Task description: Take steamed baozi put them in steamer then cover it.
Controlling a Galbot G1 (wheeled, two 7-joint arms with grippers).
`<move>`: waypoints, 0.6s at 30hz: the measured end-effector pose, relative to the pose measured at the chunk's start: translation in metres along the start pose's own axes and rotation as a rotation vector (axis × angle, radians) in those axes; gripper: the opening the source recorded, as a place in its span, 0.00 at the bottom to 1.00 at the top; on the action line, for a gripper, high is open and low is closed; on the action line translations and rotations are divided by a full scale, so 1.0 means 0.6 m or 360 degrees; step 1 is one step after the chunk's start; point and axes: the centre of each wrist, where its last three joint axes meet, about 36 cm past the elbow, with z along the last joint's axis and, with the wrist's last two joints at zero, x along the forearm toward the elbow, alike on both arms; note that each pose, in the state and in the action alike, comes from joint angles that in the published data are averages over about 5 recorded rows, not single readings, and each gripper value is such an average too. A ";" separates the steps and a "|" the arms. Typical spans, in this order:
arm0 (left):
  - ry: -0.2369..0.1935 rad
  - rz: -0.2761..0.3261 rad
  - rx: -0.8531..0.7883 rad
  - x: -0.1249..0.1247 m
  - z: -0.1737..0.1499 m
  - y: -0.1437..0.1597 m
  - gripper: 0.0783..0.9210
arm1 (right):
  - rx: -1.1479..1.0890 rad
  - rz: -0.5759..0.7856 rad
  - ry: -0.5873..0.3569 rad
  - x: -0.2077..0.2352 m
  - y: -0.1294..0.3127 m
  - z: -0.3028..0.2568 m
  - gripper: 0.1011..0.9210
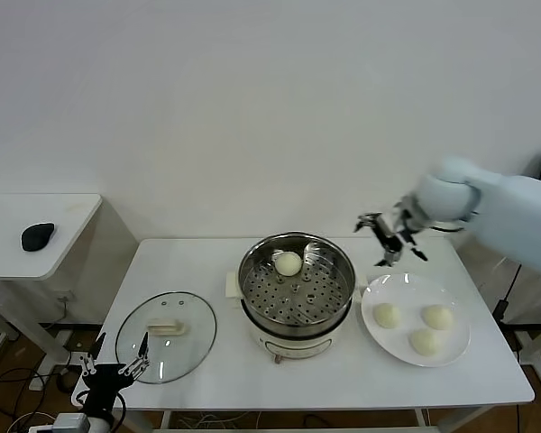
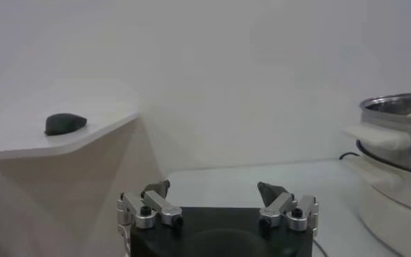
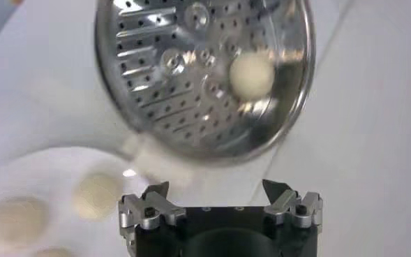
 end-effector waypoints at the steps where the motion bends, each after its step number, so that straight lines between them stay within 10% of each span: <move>1: 0.0001 0.0000 -0.0001 0.000 0.001 0.000 0.88 | -0.0030 -0.0007 0.0011 -0.003 0.012 0.009 0.88; 18: 0.0024 -0.0035 -0.0001 0.005 0.008 0.005 0.88 | -0.0207 -0.0226 0.0066 -0.132 0.127 0.084 0.88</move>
